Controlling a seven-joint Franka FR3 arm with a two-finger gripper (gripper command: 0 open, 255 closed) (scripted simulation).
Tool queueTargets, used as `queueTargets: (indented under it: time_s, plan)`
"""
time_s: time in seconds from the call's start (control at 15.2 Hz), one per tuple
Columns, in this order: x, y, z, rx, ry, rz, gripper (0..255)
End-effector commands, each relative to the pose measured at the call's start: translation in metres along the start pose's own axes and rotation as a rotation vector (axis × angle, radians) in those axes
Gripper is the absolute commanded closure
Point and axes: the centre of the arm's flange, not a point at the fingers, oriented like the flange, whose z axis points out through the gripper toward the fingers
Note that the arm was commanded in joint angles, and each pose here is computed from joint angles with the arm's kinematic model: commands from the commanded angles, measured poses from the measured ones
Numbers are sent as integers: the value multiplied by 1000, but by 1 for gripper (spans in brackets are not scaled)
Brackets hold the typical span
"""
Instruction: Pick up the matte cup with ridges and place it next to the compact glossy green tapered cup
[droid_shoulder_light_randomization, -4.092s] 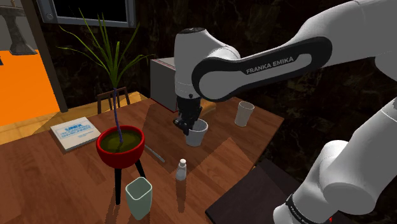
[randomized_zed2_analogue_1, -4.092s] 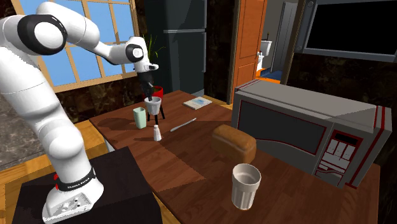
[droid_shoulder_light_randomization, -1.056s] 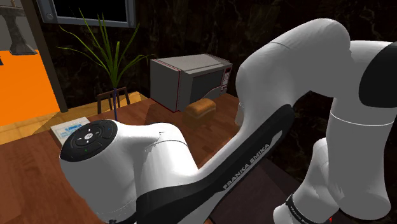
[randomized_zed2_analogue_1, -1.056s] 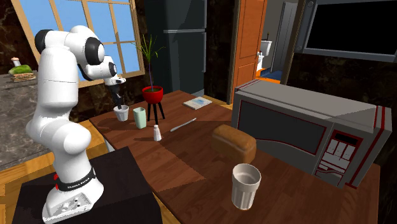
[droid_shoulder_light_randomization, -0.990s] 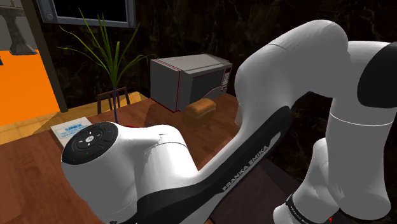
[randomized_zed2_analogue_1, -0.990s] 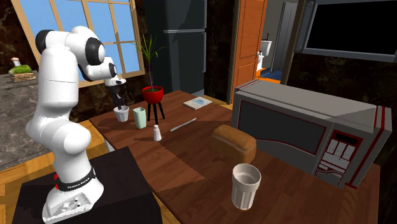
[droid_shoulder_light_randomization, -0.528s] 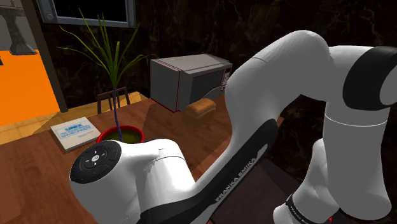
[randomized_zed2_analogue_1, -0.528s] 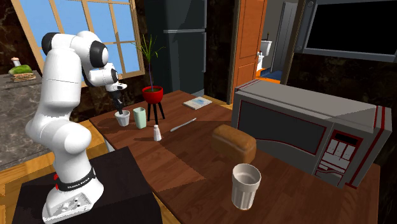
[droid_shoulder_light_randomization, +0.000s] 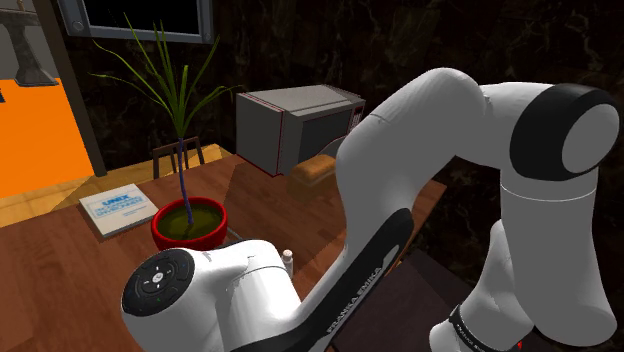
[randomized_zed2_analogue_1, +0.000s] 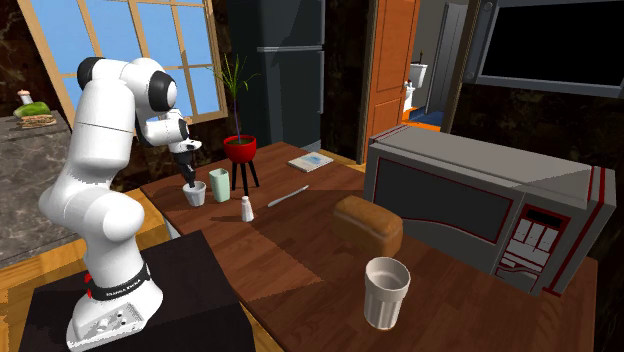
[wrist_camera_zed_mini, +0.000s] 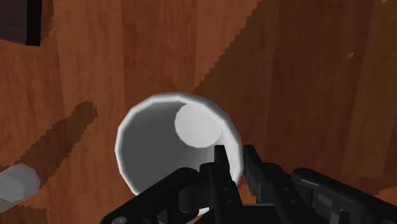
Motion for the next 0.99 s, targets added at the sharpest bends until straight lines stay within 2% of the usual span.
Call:
queueTargets:
  time_s: [0.0,0.4,0.46,0.79,0.92]
  plan:
    - [-1,-1,3,1,1,0,255]
    - [-1,-1,3,1,1,0,255]
    - [-1,-1,3,1,1,0,0]
    - [-1,-1,3,1,1,0,0]
    - [-1,-1,-24,1,1,0,0]
